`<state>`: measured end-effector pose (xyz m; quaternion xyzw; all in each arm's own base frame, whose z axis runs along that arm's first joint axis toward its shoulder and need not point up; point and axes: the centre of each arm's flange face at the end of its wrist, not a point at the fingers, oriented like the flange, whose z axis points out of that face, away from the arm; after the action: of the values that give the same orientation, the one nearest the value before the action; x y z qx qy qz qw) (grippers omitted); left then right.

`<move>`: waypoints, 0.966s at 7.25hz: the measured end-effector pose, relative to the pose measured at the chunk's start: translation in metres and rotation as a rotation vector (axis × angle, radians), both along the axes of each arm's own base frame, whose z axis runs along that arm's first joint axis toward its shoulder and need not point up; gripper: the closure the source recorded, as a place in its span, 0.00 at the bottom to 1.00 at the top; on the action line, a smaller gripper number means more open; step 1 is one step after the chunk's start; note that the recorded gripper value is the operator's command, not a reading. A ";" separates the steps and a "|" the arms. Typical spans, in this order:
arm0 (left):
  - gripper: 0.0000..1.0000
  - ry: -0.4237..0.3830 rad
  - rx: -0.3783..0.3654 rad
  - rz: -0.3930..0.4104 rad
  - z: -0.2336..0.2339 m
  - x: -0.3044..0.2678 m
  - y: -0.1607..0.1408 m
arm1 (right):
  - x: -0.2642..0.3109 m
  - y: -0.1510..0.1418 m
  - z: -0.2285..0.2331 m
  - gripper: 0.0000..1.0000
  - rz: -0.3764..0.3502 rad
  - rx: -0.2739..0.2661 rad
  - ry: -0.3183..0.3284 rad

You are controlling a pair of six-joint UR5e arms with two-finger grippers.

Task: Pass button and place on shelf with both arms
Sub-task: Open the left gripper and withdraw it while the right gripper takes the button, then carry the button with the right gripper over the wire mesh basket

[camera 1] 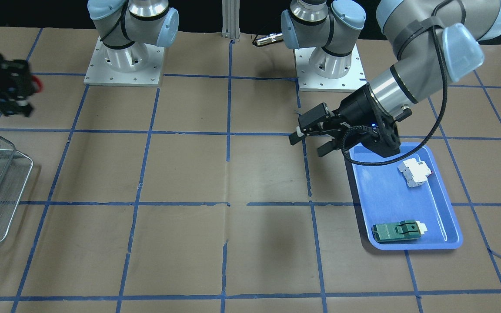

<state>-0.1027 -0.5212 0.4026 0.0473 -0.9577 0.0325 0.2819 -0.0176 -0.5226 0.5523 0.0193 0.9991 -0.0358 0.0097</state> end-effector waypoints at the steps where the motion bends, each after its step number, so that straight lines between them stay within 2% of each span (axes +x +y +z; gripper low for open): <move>1: 0.00 -0.154 0.021 -0.014 0.017 0.007 -0.002 | -0.054 0.003 -0.007 0.85 0.041 0.036 0.061; 2: 0.00 -0.286 0.038 -0.037 0.037 0.008 -0.003 | -0.093 -0.004 -0.023 0.83 0.067 0.072 0.089; 4: 0.00 -0.536 0.042 -0.111 0.075 -0.009 0.007 | -0.144 -0.043 -0.090 0.81 0.097 0.139 0.102; 5: 0.00 -0.606 0.047 -0.139 0.085 -0.017 0.014 | -0.175 -0.056 -0.127 0.79 0.097 0.174 0.096; 6: 0.00 -0.631 0.054 -0.151 0.090 -0.018 0.017 | -0.212 -0.059 -0.157 0.53 0.074 0.198 0.082; 7: 0.00 -0.635 0.065 -0.152 0.092 -0.014 0.018 | -0.237 -0.057 -0.176 0.19 0.057 0.210 0.067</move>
<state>-0.1166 -0.5032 0.4949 -0.0279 -0.9991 -0.0062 -0.0308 -0.2541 -0.5794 0.3763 -0.0094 0.9973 0.0685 -0.0249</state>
